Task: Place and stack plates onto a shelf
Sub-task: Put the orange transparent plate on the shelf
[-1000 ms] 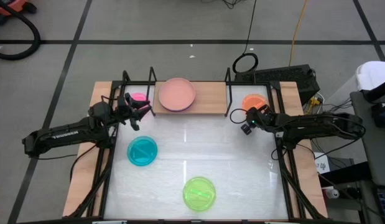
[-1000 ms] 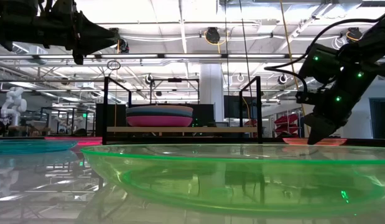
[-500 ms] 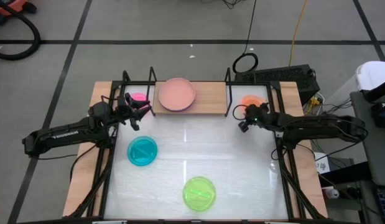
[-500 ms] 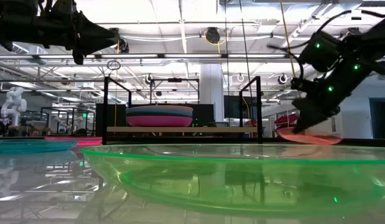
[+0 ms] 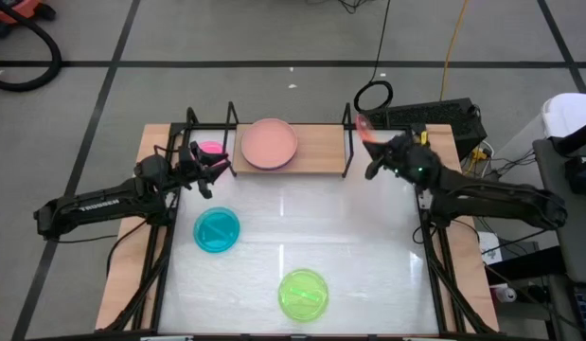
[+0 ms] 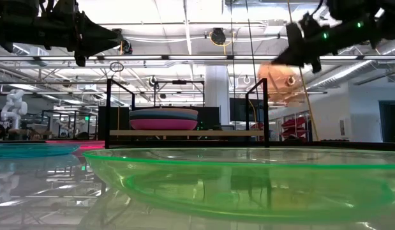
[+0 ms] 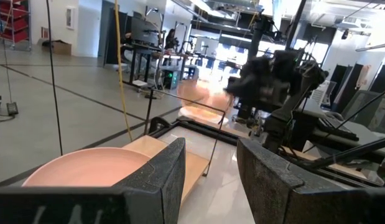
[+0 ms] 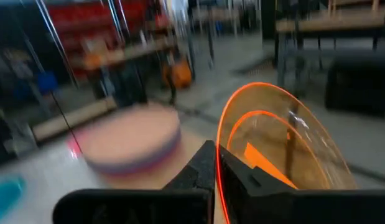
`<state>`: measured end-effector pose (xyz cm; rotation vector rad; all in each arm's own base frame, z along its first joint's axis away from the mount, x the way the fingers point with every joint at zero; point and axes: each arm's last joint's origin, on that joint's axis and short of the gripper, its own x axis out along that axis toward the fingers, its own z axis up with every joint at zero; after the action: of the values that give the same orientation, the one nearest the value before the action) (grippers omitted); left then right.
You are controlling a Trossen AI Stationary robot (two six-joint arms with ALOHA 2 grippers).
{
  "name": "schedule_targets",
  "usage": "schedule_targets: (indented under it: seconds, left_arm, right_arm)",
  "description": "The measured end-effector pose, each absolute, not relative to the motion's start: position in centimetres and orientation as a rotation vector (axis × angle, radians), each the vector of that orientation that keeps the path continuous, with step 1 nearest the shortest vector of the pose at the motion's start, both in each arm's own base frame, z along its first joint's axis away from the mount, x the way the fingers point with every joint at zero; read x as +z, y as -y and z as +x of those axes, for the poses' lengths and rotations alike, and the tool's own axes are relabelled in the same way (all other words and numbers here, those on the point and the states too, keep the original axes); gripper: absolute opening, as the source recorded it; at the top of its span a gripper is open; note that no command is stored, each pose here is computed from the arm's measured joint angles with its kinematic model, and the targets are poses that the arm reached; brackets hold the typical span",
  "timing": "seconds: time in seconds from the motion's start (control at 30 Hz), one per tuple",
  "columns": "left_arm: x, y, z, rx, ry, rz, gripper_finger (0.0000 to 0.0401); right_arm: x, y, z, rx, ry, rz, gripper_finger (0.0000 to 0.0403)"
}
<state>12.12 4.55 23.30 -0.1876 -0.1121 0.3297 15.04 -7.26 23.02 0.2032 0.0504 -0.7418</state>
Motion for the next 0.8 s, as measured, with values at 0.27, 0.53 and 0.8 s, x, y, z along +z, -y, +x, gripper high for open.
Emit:
schedule_targets:
  seconds: [0.27,0.53,0.8]
  left_arm:
    - [23.4,-4.5,12.1,0.331,0.122,-0.174,0.0149]
    - [23.4,-4.6,12.1,0.356,0.124,-0.169,0.0149]
    - [23.4,-4.6,12.1,0.357,0.119,-0.169,0.0149]
  right_arm:
    - [28.3,7.6,17.1,-0.687,0.088,0.080,0.0000]
    - [29.6,8.0,22.3,-0.503,-0.017,-0.019,0.0000]
    - [25.5,8.8,26.3,-0.475,-0.218,-0.054,0.0000]
